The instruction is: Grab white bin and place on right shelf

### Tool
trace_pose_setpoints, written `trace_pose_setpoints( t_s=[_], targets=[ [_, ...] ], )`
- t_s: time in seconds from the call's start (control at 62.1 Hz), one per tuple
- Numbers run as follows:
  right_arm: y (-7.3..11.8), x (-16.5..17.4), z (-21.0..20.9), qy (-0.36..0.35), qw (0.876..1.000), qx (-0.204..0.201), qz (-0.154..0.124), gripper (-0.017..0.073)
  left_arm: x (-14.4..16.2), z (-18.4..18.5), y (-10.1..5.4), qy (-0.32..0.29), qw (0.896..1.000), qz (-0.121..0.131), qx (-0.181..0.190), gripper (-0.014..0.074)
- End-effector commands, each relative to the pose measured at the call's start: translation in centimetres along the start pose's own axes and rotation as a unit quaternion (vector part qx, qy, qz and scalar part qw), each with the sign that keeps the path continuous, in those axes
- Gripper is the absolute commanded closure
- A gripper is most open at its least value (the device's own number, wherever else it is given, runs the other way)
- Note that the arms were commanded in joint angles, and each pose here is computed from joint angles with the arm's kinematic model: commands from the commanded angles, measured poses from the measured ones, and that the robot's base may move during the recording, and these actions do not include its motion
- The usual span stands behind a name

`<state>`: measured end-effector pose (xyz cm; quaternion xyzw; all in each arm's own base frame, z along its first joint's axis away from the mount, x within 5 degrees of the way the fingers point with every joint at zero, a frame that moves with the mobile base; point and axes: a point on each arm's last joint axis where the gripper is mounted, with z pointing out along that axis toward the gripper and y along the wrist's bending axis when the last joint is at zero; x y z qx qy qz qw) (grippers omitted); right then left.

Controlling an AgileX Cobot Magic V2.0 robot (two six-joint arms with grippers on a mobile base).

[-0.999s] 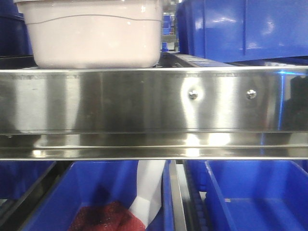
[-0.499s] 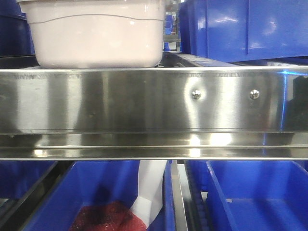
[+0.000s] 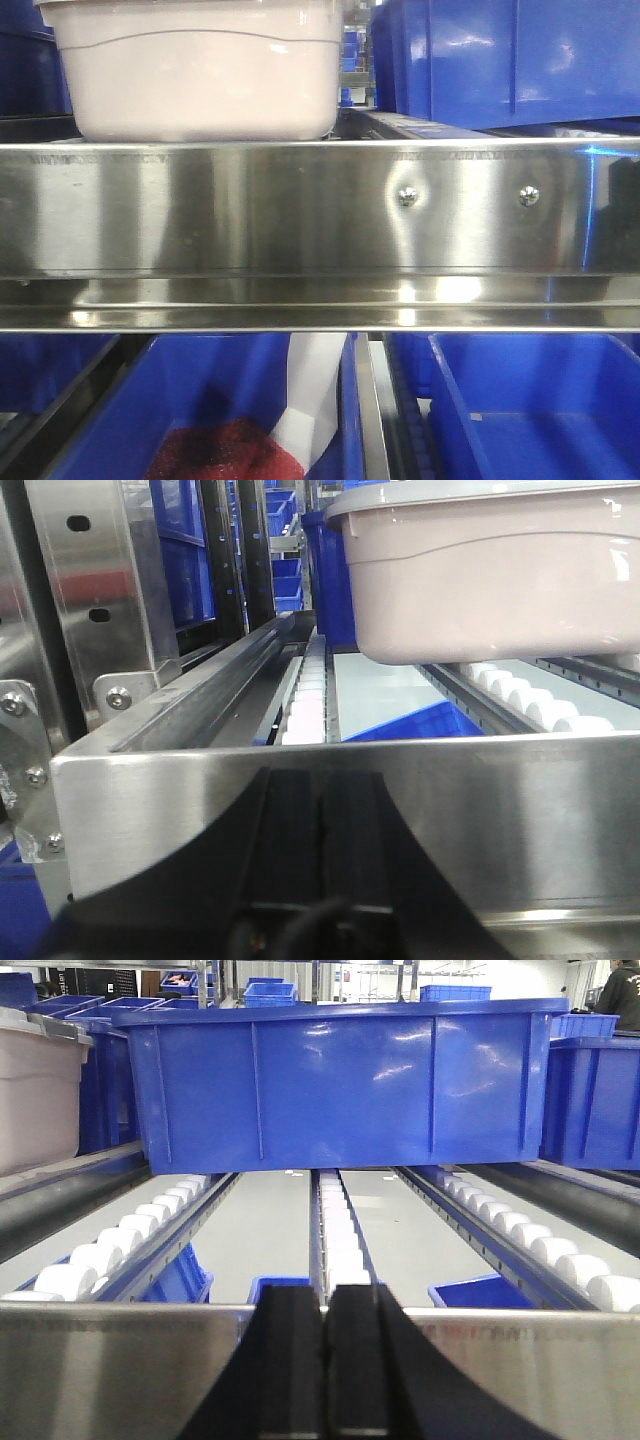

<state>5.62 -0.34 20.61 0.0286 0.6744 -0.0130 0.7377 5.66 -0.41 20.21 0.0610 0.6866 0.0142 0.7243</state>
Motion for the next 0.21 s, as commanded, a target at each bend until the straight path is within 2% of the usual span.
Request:
trace_pose_setpoints(
  t_s=[0.0, 0.193],
  targets=[
    [-0.02, -0.90, -0.18, -0.050, 0.999, 0.003, -0.002, 0.0482, -0.55, -0.08, 0.19, -0.045, 0.999, -0.005, -0.010, 0.0711],
    [-0.02, -0.90, -0.18, -0.050, 0.999, 0.003, -0.002, 0.0482, -0.55, -0.08, 0.19, -0.045, 0.999, -0.005, -0.010, 0.0711]
  ],
)
